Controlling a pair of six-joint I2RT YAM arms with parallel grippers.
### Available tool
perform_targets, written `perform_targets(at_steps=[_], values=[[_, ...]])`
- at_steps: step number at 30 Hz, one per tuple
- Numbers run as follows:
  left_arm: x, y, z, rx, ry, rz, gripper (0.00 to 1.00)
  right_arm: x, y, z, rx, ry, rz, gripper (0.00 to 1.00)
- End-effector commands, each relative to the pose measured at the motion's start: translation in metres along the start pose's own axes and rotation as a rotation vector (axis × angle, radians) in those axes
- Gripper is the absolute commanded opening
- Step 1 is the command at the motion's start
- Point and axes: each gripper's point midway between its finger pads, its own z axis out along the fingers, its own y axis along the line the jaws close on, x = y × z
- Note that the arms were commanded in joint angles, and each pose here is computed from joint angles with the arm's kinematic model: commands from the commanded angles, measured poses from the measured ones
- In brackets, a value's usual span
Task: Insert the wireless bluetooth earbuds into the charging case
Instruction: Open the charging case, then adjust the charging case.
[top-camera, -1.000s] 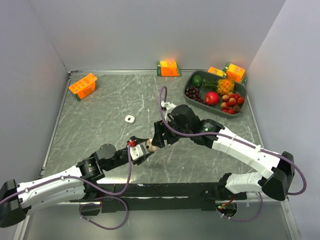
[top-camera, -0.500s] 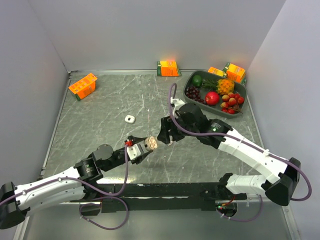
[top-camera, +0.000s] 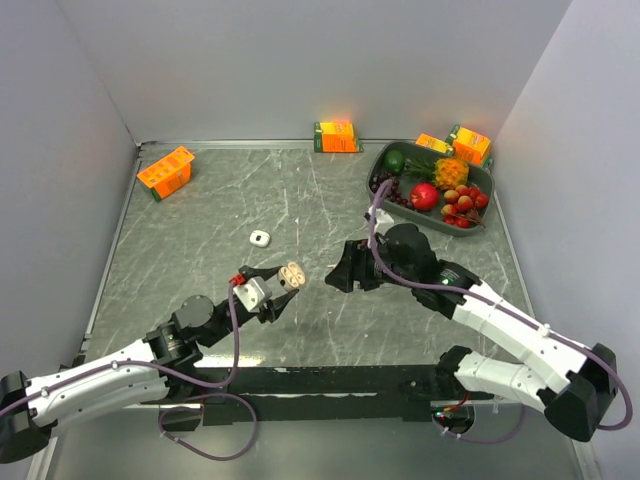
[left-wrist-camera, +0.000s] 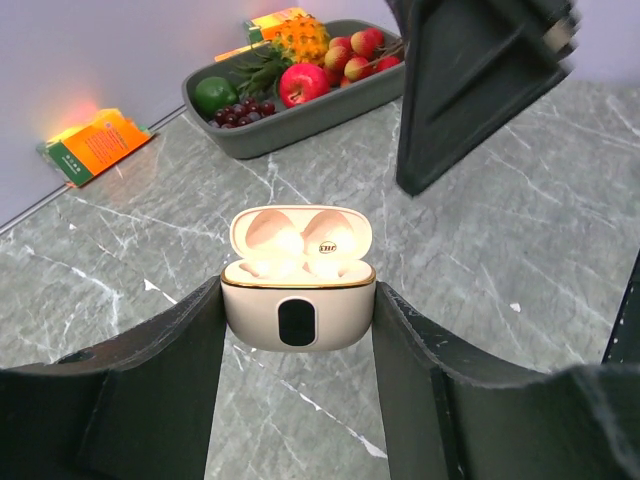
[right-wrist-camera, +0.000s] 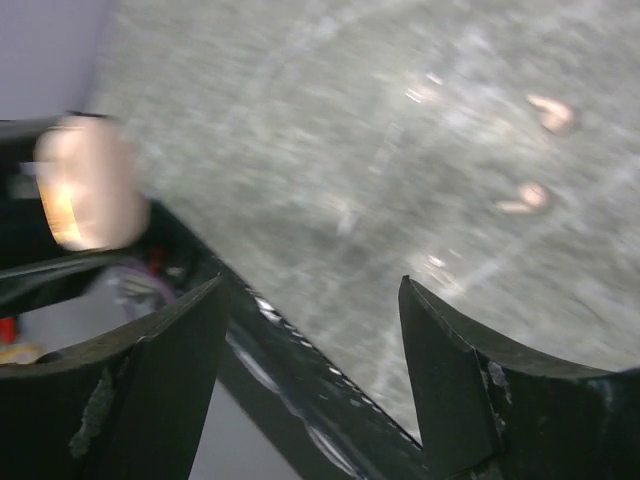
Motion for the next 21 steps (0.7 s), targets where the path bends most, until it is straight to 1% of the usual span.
perform_targets(at_steps=[1,2,4,5,7,11,12,15,21], values=[[-0.022,0.003,0.005,-0.021,-0.073,-0.043,0.01,-0.051,0.071,-0.028,-0.278,-0.189,0.004,0.8],[-0.024,0.002,0.006,-0.017,-0.077,-0.042,0.01,-0.057,0.081,-0.032,-0.319,-0.202,0.004,0.82],[-0.026,0.0,0.007,-0.007,-0.078,-0.041,0.01,-0.061,0.088,-0.033,-0.344,-0.202,0.004,0.84],[-0.027,-0.001,0.007,-0.002,-0.08,-0.043,0.01,-0.064,0.095,-0.036,-0.361,-0.201,-0.003,0.85],[-0.028,-0.003,0.009,0.005,-0.084,-0.043,0.01,-0.063,0.098,-0.028,-0.351,-0.177,-0.012,0.85],[-0.03,-0.004,0.01,0.01,-0.09,-0.049,0.01,-0.065,0.098,-0.019,-0.326,-0.162,-0.021,0.83],[-0.03,-0.005,0.01,0.012,-0.092,-0.049,0.01,-0.061,0.093,-0.013,-0.293,-0.137,-0.014,0.83],[-0.034,-0.007,0.011,0.022,-0.108,-0.054,0.01,-0.059,0.09,-0.004,-0.273,-0.114,-0.027,0.82],[-0.041,-0.01,0.013,0.037,-0.129,-0.059,0.01,-0.054,0.093,0.007,-0.28,-0.077,-0.042,0.75]])
